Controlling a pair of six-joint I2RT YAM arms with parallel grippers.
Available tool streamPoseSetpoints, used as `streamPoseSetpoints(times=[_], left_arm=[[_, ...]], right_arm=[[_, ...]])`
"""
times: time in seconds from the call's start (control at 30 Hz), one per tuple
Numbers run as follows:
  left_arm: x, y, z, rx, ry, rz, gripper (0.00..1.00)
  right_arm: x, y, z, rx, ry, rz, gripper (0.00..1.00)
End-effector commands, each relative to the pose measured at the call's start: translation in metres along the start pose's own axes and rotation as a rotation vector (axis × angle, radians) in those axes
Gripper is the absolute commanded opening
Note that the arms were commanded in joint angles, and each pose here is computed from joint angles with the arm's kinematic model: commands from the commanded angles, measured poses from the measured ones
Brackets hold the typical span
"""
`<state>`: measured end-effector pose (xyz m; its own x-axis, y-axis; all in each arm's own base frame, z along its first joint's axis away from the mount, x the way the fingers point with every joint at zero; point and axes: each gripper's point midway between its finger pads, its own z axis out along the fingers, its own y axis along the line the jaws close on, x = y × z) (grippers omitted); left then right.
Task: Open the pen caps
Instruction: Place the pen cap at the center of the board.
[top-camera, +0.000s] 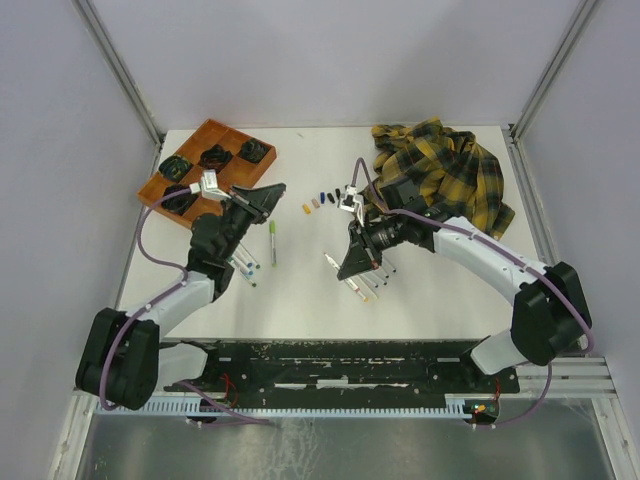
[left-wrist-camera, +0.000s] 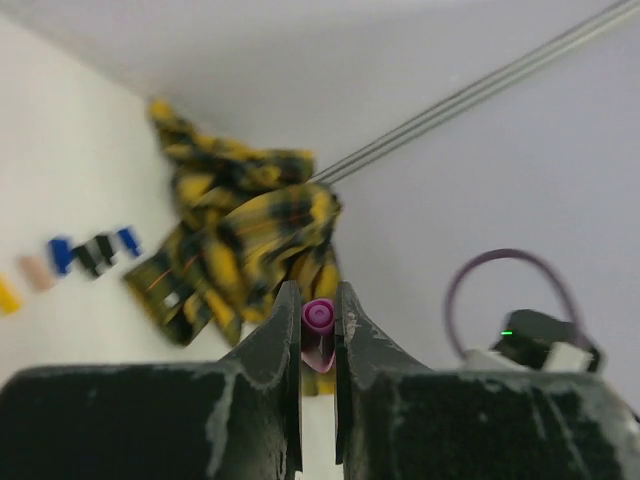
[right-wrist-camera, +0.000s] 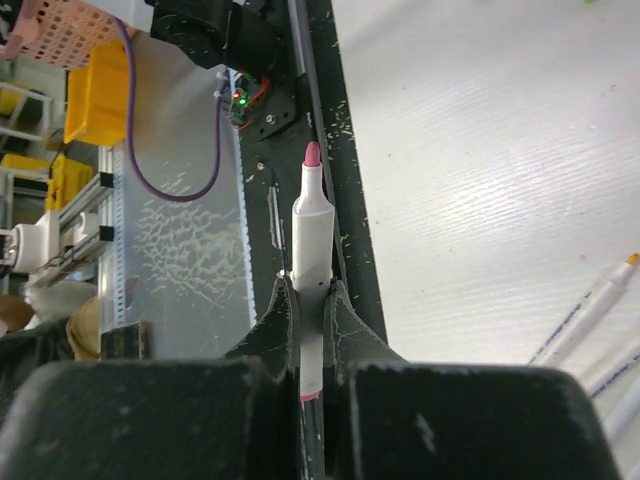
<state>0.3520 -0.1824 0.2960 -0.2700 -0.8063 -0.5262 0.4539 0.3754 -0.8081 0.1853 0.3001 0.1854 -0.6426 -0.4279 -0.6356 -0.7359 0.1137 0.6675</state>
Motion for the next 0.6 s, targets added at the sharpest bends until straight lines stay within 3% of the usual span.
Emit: streamPoseSetpoints(times=[0.0, 0.17, 0.33, 0.57], left_arm=[[0.027, 0.074, -0.017, -0.293, 0.077, 0.04, 0.03], [0.056, 0.144, -0.03, -0.636, 0.18, 0.043, 0.03], [0.075, 0.189, -0.029, -0.917, 0.27, 0.148, 0.03], [0.091, 0.219, 0.0, -1.06, 0.37, 0.259, 0.03]], right_arm=[[-0.018, -0.005, -0.012, 0.121, -0.038, -0.098, 0.0], [-0.016, -0.01, -0.009, 0.124, -0.025, -0.077, 0.0], [-0.014, -0.013, -0.008, 0.127, -0.015, -0.065, 0.0], [-0.013, -0.014, -0.008, 0.127, -0.01, -0.06, 0.0]])
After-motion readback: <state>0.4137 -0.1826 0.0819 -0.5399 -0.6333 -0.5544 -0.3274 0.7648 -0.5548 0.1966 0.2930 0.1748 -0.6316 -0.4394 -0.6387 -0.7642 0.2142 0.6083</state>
